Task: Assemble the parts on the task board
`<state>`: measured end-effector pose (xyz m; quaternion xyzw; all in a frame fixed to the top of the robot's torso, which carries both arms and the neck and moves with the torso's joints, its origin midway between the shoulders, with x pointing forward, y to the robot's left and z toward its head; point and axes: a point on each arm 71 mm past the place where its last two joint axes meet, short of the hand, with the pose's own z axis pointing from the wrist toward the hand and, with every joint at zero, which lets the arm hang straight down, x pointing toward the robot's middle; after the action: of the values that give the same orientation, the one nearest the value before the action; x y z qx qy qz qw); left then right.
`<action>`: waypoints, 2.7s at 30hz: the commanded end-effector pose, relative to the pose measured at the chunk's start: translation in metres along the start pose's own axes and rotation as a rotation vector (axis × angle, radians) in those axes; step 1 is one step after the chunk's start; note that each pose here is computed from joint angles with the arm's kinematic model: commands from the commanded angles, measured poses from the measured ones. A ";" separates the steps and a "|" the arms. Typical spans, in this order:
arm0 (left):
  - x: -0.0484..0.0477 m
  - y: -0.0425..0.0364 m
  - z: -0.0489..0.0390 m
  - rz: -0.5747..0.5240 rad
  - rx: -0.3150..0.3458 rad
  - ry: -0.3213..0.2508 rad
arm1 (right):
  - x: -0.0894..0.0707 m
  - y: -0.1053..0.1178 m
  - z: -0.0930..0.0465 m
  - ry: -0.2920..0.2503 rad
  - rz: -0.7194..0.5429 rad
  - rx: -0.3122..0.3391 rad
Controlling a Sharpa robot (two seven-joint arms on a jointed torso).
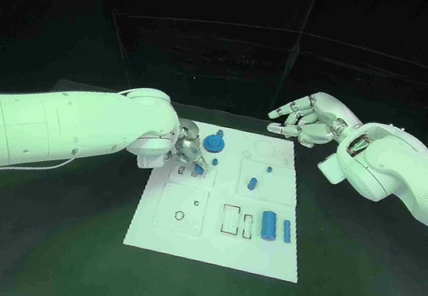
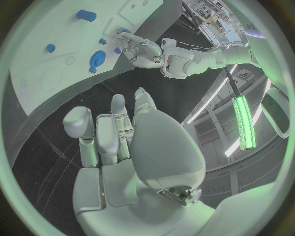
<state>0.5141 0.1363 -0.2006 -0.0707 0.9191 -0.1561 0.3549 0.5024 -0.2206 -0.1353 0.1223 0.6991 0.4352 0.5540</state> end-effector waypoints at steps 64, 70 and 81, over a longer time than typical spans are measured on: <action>0.0224 0.0185 0.0048 0.105 -0.036 -0.098 | 0.000 0.000 0.002 0.014 -0.006 -0.014; 0.0221 0.0159 0.0066 0.105 -0.036 -0.095 | 0.000 0.000 0.002 0.014 -0.006 -0.015; 0.0206 0.0136 0.0106 0.110 -0.044 -0.086 | 0.000 0.001 0.002 0.014 -0.005 -0.015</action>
<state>0.5077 0.1418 -0.2224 -0.0417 0.9016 -0.1198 0.4134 0.5042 -0.2210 -0.1365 0.1183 0.7016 0.4354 0.5516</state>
